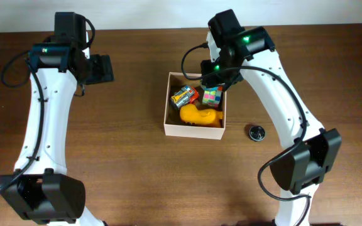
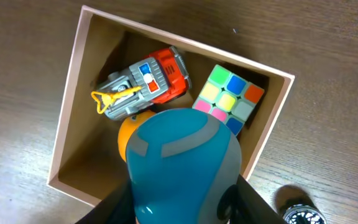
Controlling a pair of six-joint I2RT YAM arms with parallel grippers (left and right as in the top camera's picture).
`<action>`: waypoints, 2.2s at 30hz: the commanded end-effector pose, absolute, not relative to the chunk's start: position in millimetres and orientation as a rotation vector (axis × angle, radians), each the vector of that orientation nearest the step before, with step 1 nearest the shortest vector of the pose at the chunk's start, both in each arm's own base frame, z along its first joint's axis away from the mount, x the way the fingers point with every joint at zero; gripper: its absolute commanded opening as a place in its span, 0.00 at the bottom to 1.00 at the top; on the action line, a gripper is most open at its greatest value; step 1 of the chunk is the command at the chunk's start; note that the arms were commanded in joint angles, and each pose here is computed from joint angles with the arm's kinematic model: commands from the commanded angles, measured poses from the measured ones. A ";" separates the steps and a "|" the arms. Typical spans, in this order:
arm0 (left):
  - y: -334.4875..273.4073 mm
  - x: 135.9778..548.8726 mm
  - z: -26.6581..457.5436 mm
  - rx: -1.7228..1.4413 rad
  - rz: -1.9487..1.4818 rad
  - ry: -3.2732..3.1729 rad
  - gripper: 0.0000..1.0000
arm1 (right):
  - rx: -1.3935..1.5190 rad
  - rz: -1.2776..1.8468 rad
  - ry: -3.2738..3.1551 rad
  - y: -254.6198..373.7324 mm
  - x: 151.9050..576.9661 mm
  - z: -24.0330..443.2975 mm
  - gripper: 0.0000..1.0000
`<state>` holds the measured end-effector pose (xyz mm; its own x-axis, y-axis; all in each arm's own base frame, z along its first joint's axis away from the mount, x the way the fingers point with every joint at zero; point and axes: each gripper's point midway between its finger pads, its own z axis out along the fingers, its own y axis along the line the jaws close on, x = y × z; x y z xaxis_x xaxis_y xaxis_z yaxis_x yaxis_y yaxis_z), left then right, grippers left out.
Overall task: Pack container
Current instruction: 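Carry the blue ball into the box and release it, then move the right gripper to the black puck and grasp it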
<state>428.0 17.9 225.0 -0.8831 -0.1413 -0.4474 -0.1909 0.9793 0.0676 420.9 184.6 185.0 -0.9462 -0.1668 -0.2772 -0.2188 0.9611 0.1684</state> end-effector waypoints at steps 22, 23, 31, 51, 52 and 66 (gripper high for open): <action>17.9 428.3 232.1 -0.249 0.141 2.651 0.99 | -0.199 0.252 2.820 123.9 420.0 207.0 0.71; 17.9 428.3 232.1 -0.249 0.141 2.651 0.99 | -0.111 0.258 2.828 105.6 415.1 215.8 0.71; 17.9 428.3 232.1 -0.250 0.141 2.651 0.99 | 0.099 0.290 2.868 48.7 400.0 226.0 0.99; 17.9 428.3 232.1 -0.249 0.141 2.651 0.99 | 0.317 0.039 3.147 19.8 344.8 68.1 0.82; 17.9 428.3 232.1 -0.249 0.141 2.651 0.99 | 0.319 0.042 3.146 19.9 344.0 62.9 0.84; 17.9 428.3 232.1 -0.249 0.141 2.651 0.99 | 0.336 0.032 3.182 18.8 320.3 16.9 0.77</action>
<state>428.0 17.8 225.0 -0.8831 -0.1413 -0.4473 -0.1908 0.9793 0.0673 325.6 24.2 22.9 -0.9811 0.1872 0.0489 0.1889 0.9814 0.0334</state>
